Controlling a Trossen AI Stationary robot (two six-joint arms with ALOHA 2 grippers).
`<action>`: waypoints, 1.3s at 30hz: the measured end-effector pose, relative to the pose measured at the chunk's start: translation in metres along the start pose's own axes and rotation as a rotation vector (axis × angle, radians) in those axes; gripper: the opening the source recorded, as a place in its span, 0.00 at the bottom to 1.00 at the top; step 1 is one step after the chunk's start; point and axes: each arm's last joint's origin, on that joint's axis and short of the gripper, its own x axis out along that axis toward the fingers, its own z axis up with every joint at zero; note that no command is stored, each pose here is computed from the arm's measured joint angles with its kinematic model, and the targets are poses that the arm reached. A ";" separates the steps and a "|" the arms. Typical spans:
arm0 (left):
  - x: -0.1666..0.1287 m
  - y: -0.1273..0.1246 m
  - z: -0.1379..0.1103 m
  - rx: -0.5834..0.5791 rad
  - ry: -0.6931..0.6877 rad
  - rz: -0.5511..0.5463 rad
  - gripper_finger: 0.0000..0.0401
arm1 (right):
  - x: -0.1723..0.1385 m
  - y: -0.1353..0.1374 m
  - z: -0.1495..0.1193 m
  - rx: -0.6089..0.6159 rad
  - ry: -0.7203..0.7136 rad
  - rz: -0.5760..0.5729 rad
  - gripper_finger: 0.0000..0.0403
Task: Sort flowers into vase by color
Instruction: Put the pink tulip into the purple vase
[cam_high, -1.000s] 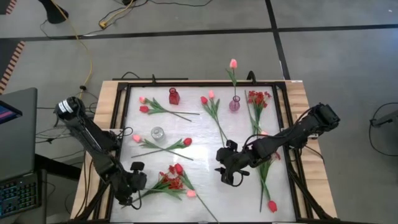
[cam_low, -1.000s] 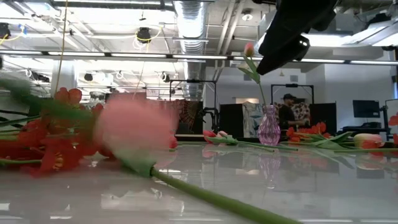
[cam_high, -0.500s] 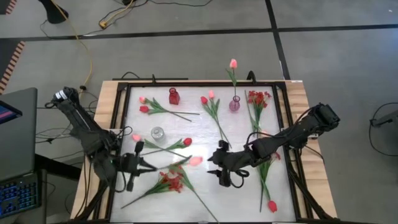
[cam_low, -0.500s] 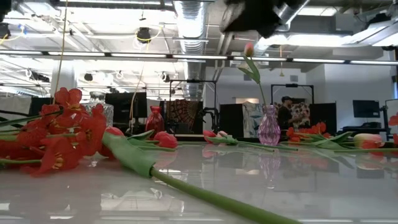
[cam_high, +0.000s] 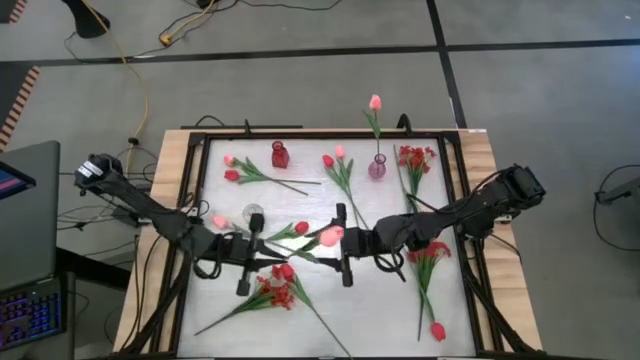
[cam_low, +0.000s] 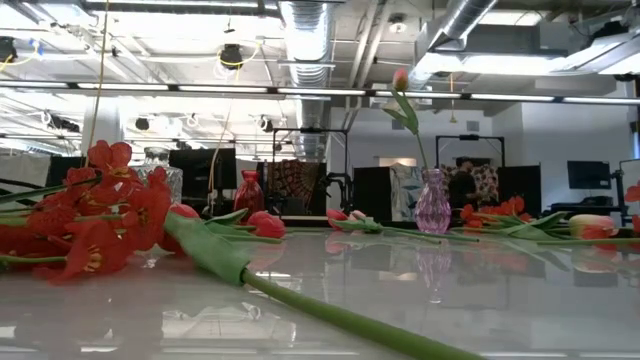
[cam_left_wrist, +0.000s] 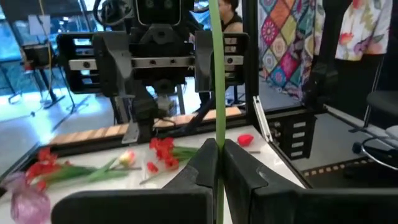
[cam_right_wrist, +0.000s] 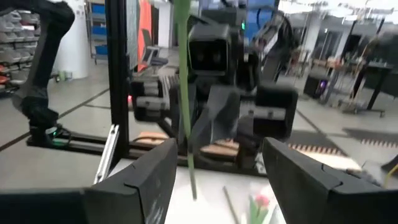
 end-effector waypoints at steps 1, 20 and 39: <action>0.003 0.002 -0.002 0.003 0.000 -0.002 0.00 | 0.000 -0.001 0.001 -0.001 -0.008 -0.003 0.66; 0.023 0.025 -0.020 -0.017 0.072 0.051 0.00 | 0.004 -0.017 0.002 0.005 -0.036 0.003 0.65; 0.025 0.035 -0.021 -0.063 0.074 0.095 0.00 | 0.004 -0.017 0.003 0.006 -0.051 0.000 0.09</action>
